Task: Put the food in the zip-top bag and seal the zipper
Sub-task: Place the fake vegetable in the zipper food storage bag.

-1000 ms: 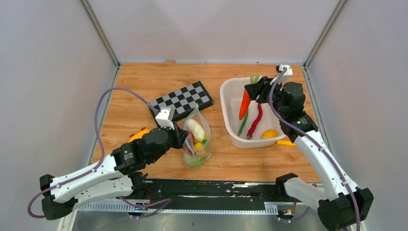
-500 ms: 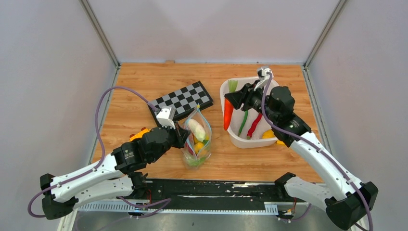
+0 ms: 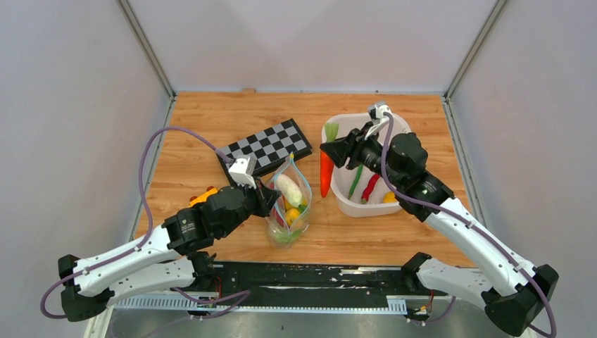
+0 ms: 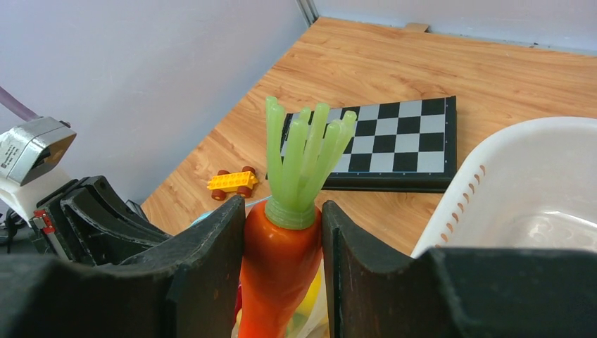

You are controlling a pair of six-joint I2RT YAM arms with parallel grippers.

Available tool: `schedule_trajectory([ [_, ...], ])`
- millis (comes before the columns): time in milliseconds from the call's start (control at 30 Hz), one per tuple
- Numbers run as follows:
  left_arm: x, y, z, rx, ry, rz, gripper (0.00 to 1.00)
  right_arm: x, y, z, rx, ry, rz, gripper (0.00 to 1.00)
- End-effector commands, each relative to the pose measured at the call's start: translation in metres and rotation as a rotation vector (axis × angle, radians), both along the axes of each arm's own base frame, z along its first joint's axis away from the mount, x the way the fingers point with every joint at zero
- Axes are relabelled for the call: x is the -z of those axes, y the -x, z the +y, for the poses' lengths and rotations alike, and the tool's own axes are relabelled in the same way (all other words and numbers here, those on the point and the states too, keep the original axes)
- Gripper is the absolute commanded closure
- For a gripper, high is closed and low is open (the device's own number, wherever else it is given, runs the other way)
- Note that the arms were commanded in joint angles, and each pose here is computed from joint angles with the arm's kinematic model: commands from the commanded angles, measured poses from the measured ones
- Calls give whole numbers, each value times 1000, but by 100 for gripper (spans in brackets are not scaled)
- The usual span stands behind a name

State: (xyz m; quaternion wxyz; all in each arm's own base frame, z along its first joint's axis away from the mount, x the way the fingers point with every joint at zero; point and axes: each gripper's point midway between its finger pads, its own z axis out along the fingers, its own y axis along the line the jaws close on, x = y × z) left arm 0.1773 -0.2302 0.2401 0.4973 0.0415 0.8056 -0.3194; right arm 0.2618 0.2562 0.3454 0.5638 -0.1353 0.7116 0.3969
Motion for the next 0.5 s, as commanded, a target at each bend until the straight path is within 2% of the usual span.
schedule_trajectory([
  [0, -16, 0, -4, 0, 78, -19, 100, -41, 10, 5, -27, -80, -88, 78],
  [467, -18, 3, -5, 13, 103, -12, 100, -45, 19, 24, -23, -131, -108, 77],
])
